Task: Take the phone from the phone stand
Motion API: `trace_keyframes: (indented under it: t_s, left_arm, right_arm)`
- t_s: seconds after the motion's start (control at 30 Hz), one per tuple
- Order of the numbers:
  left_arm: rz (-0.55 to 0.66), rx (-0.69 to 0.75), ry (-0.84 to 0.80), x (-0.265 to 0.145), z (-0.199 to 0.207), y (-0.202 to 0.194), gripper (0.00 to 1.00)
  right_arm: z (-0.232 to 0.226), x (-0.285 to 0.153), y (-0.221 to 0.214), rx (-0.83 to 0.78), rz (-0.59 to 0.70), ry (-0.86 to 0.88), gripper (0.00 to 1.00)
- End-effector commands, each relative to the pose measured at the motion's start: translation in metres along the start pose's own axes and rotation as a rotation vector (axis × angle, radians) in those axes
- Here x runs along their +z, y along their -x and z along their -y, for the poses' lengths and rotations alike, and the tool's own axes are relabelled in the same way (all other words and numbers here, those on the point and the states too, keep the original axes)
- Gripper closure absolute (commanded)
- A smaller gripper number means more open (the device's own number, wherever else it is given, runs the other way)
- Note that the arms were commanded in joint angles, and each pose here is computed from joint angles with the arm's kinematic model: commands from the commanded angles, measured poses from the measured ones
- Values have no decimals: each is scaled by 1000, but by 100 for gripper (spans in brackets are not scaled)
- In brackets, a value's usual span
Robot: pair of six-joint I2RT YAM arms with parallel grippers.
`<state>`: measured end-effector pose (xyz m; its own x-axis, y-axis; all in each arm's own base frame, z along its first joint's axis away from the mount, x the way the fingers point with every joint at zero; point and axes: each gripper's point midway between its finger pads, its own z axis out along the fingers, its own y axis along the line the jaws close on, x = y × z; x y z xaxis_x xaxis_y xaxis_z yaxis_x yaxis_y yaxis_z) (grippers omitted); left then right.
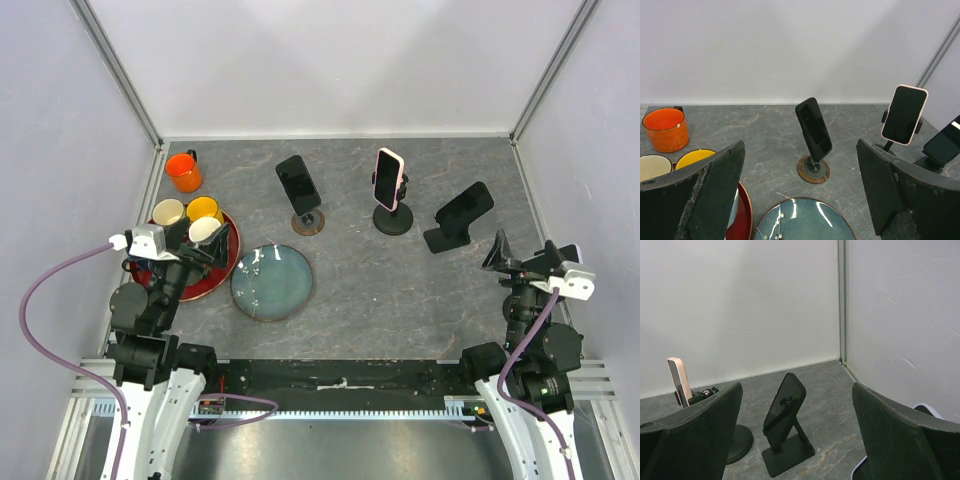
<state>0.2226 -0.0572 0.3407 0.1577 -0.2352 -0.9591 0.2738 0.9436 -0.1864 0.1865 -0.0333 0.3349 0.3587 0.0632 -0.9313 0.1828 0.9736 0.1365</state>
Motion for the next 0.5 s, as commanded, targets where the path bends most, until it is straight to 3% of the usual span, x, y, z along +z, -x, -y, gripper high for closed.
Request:
trace_keyframes:
  t_s: [0.0, 0.17, 0.33, 0.47]
  left_arm:
    - [28, -1, 4, -3, 0, 6, 0]
    - [50, -1, -3, -9, 4, 11, 0]
    - [66, -15, -14, -14, 7, 14, 0]
    - [82, -1, -5, -19, 6, 18, 0]
  right_arm:
    - [-6, 3, 12, 4, 15, 31, 2]
    - [-14, 9, 16, -1, -44, 56, 2]
    - [-65, 16, 15, -42, -195, 311, 2]
    - [-86, 30, 11, -10, -346, 359, 2]
